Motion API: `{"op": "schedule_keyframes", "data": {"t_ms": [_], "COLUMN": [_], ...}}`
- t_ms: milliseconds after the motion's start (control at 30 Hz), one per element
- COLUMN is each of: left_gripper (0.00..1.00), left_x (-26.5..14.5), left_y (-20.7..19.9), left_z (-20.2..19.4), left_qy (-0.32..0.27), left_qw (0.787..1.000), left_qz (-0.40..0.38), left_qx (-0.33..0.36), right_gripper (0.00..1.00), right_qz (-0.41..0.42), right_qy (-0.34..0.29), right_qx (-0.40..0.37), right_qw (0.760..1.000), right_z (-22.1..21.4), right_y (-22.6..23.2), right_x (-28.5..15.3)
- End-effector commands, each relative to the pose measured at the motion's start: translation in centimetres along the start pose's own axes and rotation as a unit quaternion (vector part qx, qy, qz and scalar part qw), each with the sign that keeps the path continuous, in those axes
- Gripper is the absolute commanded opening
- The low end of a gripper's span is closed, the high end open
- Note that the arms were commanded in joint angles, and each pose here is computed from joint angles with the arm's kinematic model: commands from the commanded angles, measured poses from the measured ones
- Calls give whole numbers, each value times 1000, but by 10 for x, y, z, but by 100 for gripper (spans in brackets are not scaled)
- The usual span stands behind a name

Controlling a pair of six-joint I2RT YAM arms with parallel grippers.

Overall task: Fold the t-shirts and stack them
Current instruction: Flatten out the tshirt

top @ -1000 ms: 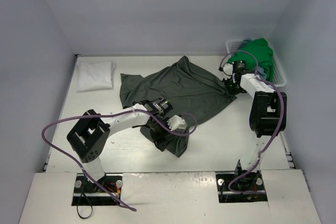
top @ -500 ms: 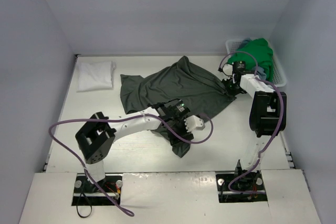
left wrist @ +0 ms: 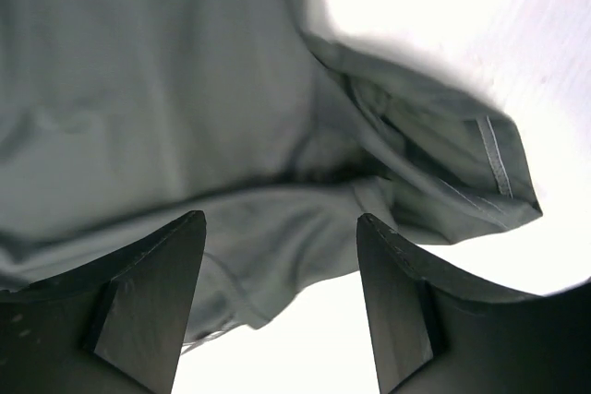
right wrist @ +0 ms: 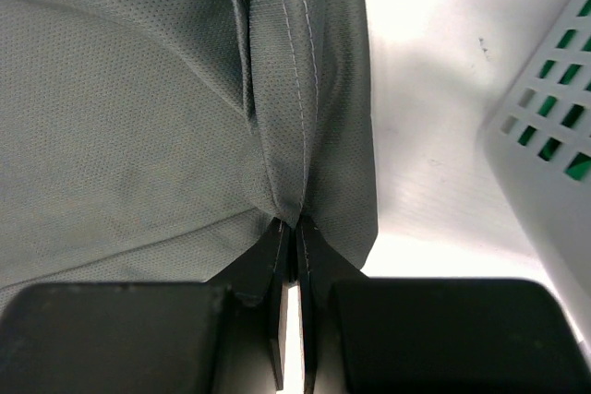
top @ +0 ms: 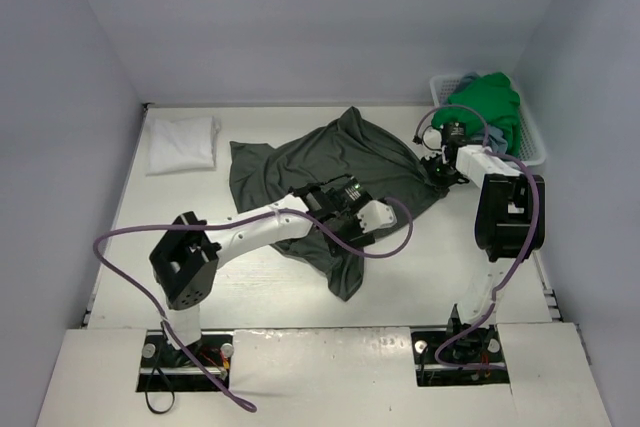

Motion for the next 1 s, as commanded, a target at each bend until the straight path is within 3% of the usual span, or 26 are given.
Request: {"op": "schedule_keyframes", "data": {"t_ms": [0, 233, 633, 967], "left_gripper": [61, 61, 61, 61], "left_x": [-51, -36, -7, 14], "left_y": [19, -16, -50, -72], "left_z": [38, 25, -1, 0], "left_qy": [-81, -64, -21, -1], "left_qw": [996, 997, 990, 985], "left_qz": [47, -50, -131, -164], "left_qx": [-1, -18, -45, -45], "right_gripper": [0, 0, 0, 0], "right_qz": [-3, 0, 7, 10], "right_qy": [-23, -21, -22, -23], "right_qx": [-11, -10, -7, -11], "right_qw": [1000, 1000, 1000, 1000], "right_z": [11, 9, 11, 11], "right_y": [0, 2, 6, 8], "right_x": [-12, -11, -7, -8]}}
Point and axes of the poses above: each gripper's point midway between its finger pads, its own x axis out along the fingers, its own y axis along the line the jaws close on, z = x × y, the point moved 2 cm from there along -x, back along the fingers, and after that the axes turned 8 degrees about -x, right-handed, at the moved point
